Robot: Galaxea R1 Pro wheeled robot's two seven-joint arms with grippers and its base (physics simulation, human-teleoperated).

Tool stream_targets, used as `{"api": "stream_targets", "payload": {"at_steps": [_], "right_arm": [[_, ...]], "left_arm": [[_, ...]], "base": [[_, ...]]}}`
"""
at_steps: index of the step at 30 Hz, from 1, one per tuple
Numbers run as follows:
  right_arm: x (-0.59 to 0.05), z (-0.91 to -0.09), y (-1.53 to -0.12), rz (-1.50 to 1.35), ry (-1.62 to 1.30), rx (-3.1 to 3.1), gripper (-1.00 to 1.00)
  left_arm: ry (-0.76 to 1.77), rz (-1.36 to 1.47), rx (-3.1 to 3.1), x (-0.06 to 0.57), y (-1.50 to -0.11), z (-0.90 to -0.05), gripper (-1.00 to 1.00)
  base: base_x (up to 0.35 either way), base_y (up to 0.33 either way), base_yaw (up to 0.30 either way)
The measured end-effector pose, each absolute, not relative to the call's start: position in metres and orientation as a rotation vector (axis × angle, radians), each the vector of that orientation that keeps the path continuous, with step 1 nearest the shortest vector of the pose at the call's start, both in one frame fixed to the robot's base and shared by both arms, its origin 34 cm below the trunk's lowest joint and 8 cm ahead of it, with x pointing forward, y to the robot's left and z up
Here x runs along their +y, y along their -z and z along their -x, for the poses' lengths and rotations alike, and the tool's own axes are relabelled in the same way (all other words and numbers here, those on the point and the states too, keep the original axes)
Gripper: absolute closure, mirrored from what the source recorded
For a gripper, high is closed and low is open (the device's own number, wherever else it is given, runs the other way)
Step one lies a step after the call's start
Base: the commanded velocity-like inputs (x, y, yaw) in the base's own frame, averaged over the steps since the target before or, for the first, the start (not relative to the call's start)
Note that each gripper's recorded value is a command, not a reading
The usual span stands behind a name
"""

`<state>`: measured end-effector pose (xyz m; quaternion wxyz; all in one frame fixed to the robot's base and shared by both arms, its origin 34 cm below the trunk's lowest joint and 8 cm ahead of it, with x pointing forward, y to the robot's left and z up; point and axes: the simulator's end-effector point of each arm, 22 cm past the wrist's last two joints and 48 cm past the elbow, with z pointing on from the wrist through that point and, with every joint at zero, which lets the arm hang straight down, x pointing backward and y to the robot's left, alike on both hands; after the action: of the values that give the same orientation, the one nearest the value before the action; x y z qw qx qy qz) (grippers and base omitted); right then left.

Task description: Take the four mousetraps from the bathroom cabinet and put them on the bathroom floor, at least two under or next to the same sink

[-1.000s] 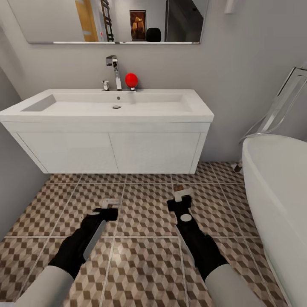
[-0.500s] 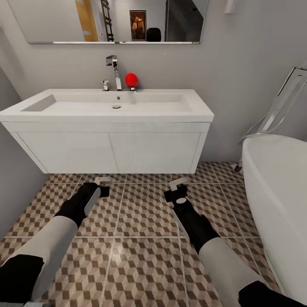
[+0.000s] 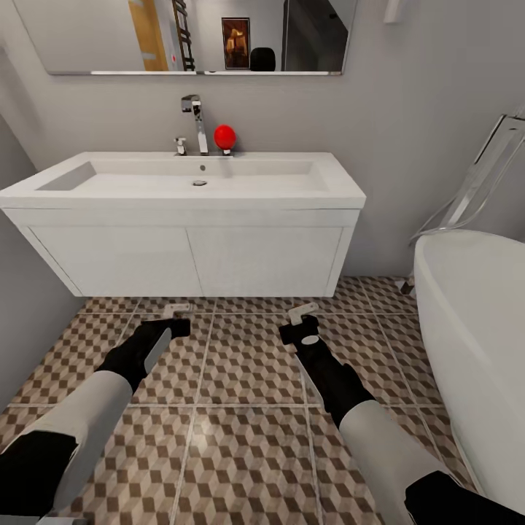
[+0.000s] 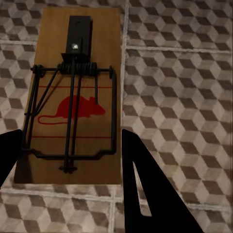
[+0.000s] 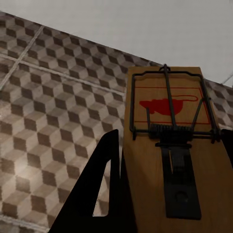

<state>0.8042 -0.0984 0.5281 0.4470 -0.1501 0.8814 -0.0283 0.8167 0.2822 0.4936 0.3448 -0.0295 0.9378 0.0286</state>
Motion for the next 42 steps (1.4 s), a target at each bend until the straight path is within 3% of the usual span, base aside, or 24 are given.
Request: {"api": "stream_targets", "payload": {"at_steps": [14, 42], "right_arm": [[-0.087, -0.813, -0.550, 0.377, 0.013, 2.135, 1.00], [-0.085, -0.795, -0.461, 0.383, -0.003, 2.172, 1.00]], "left_arm": [[-0.090, 0.070, 2.397, 0.295, -0.509, -0.827, 1.00], [-0.107, 0.059, 2.400, 0.302, -0.434, -0.816, 1.00]], "base": [[0.000, 0.000, 0.000], [0.000, 0.000, 0.000]]}}
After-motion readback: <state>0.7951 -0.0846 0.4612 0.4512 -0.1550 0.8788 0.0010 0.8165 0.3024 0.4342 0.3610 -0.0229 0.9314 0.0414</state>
